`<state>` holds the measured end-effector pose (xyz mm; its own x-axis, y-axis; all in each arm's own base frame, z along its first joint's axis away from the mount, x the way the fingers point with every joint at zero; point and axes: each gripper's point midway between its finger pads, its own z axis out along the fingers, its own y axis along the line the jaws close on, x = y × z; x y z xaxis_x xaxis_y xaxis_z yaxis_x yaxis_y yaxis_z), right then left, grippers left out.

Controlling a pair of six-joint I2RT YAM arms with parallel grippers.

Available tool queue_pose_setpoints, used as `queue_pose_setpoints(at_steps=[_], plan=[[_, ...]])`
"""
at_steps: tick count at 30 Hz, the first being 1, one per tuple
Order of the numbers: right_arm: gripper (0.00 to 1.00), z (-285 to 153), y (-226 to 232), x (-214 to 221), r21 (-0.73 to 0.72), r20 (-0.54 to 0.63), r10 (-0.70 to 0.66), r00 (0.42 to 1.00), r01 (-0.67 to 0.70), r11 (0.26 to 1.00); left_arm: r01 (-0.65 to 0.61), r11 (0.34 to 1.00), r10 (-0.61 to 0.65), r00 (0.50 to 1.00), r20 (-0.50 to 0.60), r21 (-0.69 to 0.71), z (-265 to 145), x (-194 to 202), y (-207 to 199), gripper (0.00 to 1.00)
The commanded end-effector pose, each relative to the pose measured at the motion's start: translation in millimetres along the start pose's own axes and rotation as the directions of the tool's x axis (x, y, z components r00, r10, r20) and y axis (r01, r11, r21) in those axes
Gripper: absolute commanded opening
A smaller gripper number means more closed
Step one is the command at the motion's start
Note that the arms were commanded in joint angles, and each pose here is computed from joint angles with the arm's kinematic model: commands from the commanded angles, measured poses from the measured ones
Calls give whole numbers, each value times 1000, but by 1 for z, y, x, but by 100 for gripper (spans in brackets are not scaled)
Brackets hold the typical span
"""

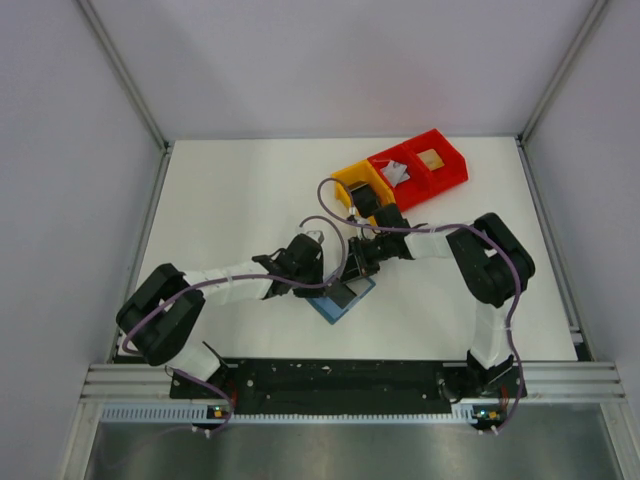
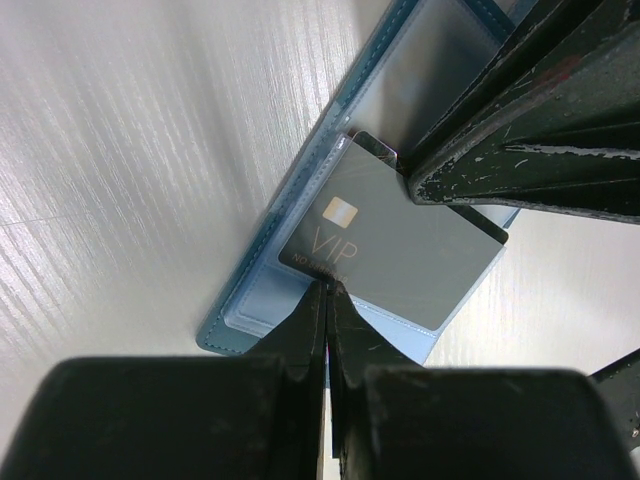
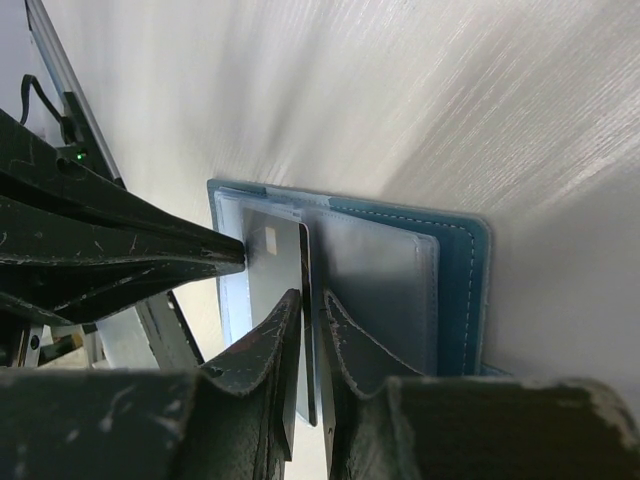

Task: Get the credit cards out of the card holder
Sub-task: Remove the credit card from the card holder.

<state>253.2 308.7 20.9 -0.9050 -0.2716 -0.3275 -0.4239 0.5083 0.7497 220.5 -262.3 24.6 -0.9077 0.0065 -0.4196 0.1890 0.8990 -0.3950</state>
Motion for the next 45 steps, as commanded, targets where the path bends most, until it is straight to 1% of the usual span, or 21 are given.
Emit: queue_pose_setpoints(at_steps=[1,9,13,17,25,37,45], plan=[[15,-6,-17,-4,122,22,-22,1000,19,992,-27,996,19,996,-86,-89,1,26,25,0],[16,-18,-21,-16,170,59,-43,997,33,985,-29,996,20,996,-90,-89,2,26,25,0],[12,-17,-23,-15,170,49,-46,998,37,985,-28,996,20,996,-90,-86,2,26,25,0],[12,-13,-24,-10,176,26,-54,998,48,983,-30,996,22,996,-92,-83,3,27,24,0],[11,-6,-35,4,242,-38,-74,997,81,967,-29,996,22,995,-96,-79,3,27,24,0],[11,2,-26,13,216,-77,-101,992,116,970,-28,997,21,995,-100,-68,4,27,20,0],[12,3,-18,13,194,-79,-119,990,133,972,-28,997,20,994,-109,-69,7,29,21,0]])
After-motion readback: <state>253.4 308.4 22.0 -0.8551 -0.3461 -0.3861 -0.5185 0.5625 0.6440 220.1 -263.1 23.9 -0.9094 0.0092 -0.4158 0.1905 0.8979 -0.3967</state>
